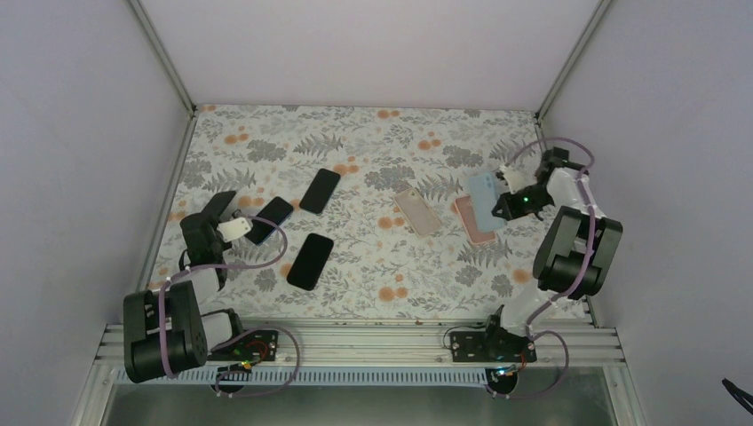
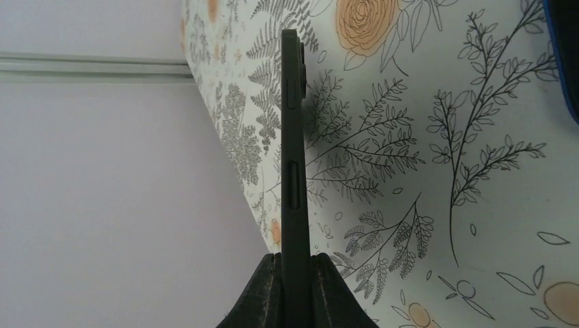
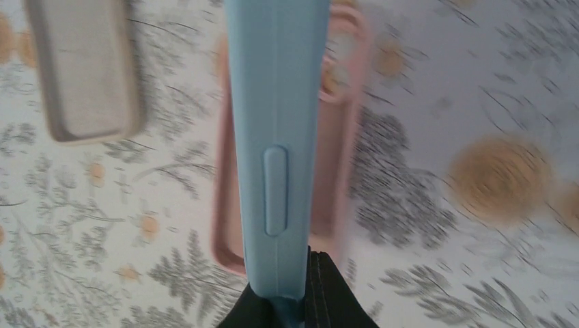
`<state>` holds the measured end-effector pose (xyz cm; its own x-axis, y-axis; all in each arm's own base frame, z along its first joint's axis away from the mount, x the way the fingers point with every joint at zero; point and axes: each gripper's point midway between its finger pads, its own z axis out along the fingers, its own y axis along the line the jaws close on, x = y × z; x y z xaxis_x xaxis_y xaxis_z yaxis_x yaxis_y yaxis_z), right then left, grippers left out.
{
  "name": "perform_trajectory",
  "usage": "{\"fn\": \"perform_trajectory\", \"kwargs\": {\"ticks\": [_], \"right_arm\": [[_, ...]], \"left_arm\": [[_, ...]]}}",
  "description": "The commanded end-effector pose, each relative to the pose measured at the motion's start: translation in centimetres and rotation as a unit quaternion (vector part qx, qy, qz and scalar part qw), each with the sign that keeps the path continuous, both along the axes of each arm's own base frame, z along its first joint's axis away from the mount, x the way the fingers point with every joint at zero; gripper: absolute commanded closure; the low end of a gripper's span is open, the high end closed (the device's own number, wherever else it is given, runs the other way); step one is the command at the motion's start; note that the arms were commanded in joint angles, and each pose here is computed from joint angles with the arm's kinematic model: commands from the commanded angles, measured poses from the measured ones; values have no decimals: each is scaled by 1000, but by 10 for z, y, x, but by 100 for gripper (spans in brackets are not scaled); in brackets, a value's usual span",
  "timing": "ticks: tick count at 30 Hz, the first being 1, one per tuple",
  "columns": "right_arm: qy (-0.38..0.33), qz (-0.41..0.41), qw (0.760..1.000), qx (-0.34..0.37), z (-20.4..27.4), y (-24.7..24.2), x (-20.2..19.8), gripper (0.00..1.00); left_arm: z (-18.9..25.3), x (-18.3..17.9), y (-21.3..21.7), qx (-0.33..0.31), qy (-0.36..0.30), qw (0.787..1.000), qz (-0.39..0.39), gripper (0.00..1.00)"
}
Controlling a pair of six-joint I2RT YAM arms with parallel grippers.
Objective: Take the phone out of the phone case
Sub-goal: Place the phone at the center of the board, then move the phone to the center of the board.
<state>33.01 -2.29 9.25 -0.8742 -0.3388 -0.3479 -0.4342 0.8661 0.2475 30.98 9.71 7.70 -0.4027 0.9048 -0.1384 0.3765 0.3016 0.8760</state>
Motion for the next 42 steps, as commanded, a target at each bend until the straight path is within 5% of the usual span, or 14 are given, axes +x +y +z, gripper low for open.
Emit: {"fn": "perform_trajectory", "kwargs": {"ticks": [1,10,11,14,15,16,20,30,36,42], "right_arm": [[6,-29,999,20,-11,-38,-3,96],[63,-92,994,8,-51,-104,-14,92],[69,-93,993,8,-54,-106,-15,86],[79,-92,993,1,-60,-110,-17,61],[79,-90,993,0,-60,-110,-17,51],[76,-87,993,0,-58,-110,-17,42],[55,-71,996,10,-40,-101,-14,29],[-11,0,1000,11,32,-49,-17,23],[-43,54,998,3,70,5,-19,18],[-64,216,974,-18,74,149,-45,22]], "left_arm": [[31,15,1,23,-74,997,-13,98],[-24,5,-11,-5,26,999,-46,94],[-29,2,-16,-11,40,997,-58,83],[-41,-7,-31,-51,97,990,-86,17],[-43,-9,-34,-63,112,988,-91,3],[-42,-11,-37,-70,122,985,-96,0],[-34,-18,-43,-81,141,981,-107,0],[83,1,-66,-193,128,965,-125,0],[162,1,-110,-338,135,914,-180,0],[214,13,-135,-446,117,863,-206,2]]}}
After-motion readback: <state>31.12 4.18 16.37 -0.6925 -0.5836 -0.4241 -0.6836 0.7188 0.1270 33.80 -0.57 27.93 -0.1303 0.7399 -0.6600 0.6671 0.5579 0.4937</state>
